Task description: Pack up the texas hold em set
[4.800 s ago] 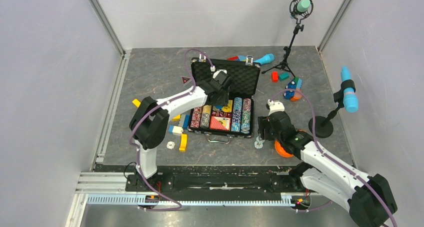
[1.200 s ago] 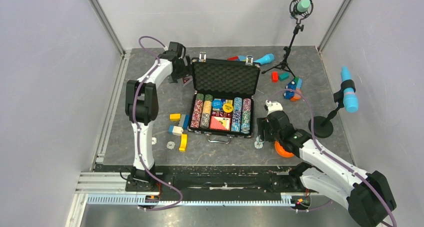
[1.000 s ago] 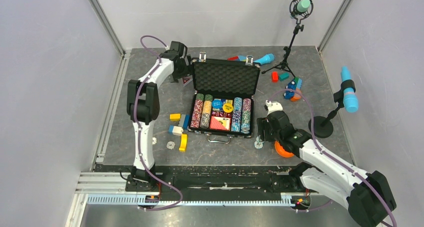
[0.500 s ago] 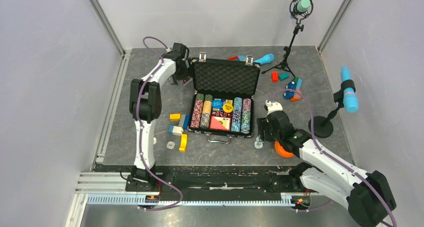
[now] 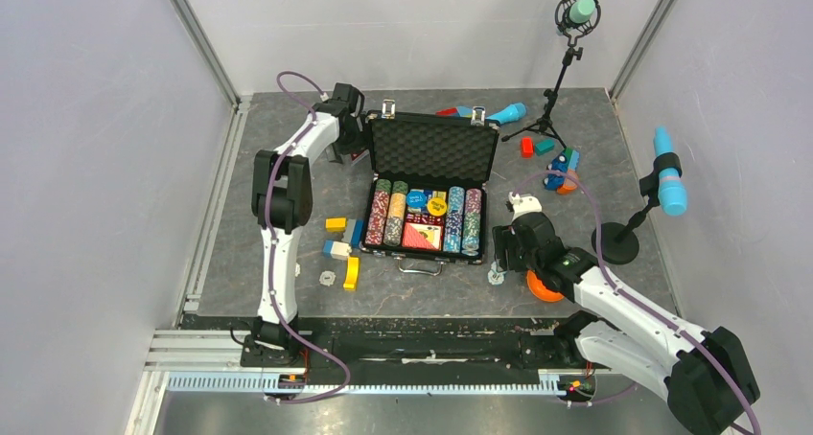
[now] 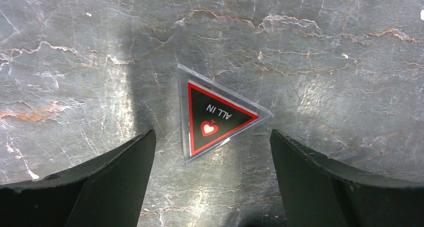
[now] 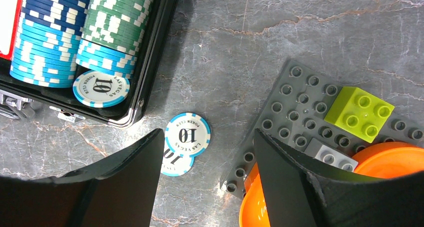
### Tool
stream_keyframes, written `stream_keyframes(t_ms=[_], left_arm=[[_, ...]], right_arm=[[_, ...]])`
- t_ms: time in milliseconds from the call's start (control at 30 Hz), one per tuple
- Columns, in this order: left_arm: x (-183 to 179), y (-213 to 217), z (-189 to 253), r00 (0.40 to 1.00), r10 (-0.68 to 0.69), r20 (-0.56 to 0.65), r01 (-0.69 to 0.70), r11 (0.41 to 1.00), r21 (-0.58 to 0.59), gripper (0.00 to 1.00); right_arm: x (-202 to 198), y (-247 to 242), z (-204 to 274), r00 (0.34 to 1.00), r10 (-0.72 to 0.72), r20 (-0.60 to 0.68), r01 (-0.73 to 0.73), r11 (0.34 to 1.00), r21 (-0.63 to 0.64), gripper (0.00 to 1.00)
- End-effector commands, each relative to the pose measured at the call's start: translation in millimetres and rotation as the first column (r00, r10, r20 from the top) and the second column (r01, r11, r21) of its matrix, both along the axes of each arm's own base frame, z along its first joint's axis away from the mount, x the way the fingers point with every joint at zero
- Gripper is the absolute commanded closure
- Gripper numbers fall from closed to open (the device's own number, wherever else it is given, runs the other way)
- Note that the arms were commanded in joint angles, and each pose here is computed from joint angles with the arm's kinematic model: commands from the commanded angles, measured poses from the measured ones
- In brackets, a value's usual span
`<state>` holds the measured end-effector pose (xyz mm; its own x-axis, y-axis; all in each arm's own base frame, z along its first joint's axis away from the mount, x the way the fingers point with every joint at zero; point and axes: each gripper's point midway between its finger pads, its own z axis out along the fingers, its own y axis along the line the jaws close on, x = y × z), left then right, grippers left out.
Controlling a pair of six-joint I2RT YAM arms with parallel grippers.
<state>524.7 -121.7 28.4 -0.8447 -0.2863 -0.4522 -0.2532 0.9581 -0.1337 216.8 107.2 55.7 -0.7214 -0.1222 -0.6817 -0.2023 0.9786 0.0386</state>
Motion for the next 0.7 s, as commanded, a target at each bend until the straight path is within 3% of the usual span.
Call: stream_keyframes(t_ms=[0, 400, 667], left_arm=[[5, 3, -1, 1.000, -0.025, 0.003, 0.024, 0.999, 0.040, 0.10], [2, 5, -7, 0.999, -0.031, -0.013, 0.032, 0.998, 0.053, 0.24], [0, 19, -5, 1.000, -0.009, -0.017, 0.011, 0.993, 0.118, 0.24]], right_arm=[[12, 6, 18, 0.999, -0.001, 0.050, 0.000, 1.000, 0.021, 0.31], [11, 5, 16, 0.999, -0.003, 0.047, 0.002, 1.000, 0.018, 0.31], [11, 5, 17, 0.999, -0.003, 0.050, 0.002, 1.000, 0.019, 0.31]])
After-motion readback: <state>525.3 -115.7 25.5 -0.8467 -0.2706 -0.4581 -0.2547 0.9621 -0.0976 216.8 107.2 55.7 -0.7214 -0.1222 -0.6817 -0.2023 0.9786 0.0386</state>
